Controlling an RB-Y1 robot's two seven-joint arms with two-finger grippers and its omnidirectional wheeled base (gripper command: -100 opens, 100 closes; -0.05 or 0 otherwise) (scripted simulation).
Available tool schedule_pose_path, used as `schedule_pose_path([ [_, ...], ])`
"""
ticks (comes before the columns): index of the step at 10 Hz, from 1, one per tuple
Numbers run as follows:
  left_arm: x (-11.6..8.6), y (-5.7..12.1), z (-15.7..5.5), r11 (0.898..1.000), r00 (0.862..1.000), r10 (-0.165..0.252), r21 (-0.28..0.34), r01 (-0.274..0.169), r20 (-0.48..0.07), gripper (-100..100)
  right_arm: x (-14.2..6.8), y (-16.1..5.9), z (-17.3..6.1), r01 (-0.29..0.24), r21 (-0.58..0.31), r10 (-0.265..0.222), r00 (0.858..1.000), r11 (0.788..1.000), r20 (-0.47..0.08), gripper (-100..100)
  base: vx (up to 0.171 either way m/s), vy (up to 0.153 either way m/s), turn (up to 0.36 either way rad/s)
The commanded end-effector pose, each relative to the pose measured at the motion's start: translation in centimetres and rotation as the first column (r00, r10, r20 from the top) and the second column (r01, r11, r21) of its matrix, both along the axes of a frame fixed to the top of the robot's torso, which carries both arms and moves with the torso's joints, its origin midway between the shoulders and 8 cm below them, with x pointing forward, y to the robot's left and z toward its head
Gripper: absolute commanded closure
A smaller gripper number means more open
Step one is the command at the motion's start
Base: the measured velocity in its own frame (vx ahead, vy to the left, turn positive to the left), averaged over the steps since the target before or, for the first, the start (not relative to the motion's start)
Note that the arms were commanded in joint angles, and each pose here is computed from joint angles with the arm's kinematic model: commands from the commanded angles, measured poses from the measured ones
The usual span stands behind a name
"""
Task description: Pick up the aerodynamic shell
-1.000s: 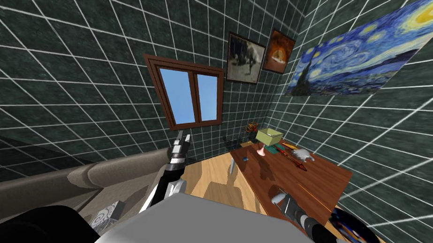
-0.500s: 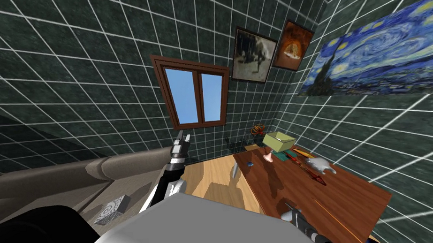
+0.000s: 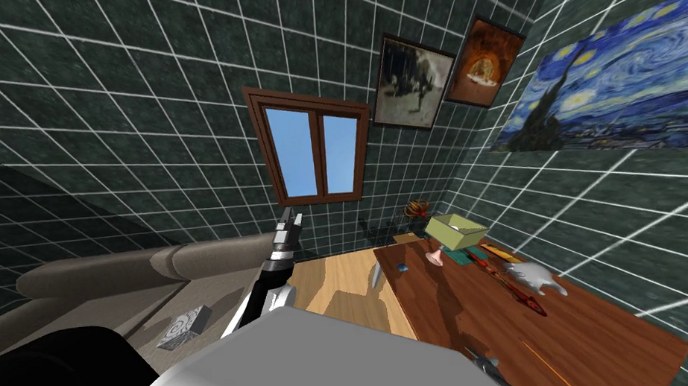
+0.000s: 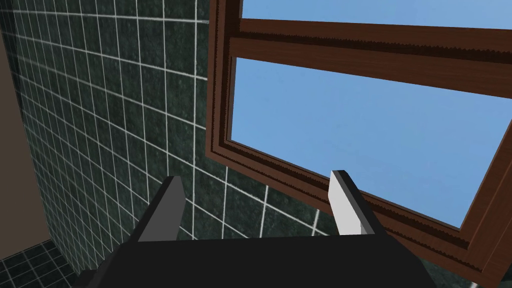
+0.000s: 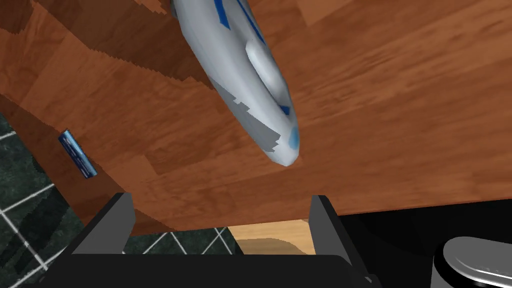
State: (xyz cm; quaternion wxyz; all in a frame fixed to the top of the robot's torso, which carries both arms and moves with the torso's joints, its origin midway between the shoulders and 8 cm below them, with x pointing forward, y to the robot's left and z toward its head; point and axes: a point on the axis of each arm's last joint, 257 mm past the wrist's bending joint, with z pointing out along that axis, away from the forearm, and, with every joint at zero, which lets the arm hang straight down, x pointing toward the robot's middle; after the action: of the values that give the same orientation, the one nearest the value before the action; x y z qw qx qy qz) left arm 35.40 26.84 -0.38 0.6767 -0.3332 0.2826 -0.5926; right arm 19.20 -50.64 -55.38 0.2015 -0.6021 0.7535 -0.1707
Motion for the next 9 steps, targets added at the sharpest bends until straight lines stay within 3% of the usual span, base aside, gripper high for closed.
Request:
schedule_pose_path([
  [1,0.0,0.0,0.0,1.000,1.000,0.000,0.000,0.000,0.000,0,-3.3,-0.9,-1.5,-0.057,-0.057,0.053,0.995,0.997,-0.082,-100,0.096,-0.048,0.270],
  [4,0.0,0.0,0.0,1.000,1.000,0.000,0.000,0.000,0.000,0,-3.4,-1.0,-1.5,-0.068,-0.063,0.063,0.994,0.996,-0.087,-100,0.045,-0.021,0.019],
  [6,0.0,0.0,0.0,1.000,1.000,0.000,0.000,0.000,0.000,0,-7.4,-2.0,-3.1,-0.149,-0.116,0.125,0.974,0.982,-0.191,-100,0.065,-0.031,0.205],
  [7,0.0,0.0,0.0,1.000,1.000,0.000,0.000,0.000,0.000,0,-7.4,-2.0,-3.1,-0.150,-0.117,0.126,0.973,0.982,-0.191,-100,0.080,-0.040,0.070],
  [9,0.0,0.0,0.0,1.000,1.000,0.000,0.000,0.000,0.000,0,-10.6,-2.7,-4.0,-0.219,-0.146,0.173,0.946,0.965,-0.274,-100,0.085,-0.046,0.144],
])
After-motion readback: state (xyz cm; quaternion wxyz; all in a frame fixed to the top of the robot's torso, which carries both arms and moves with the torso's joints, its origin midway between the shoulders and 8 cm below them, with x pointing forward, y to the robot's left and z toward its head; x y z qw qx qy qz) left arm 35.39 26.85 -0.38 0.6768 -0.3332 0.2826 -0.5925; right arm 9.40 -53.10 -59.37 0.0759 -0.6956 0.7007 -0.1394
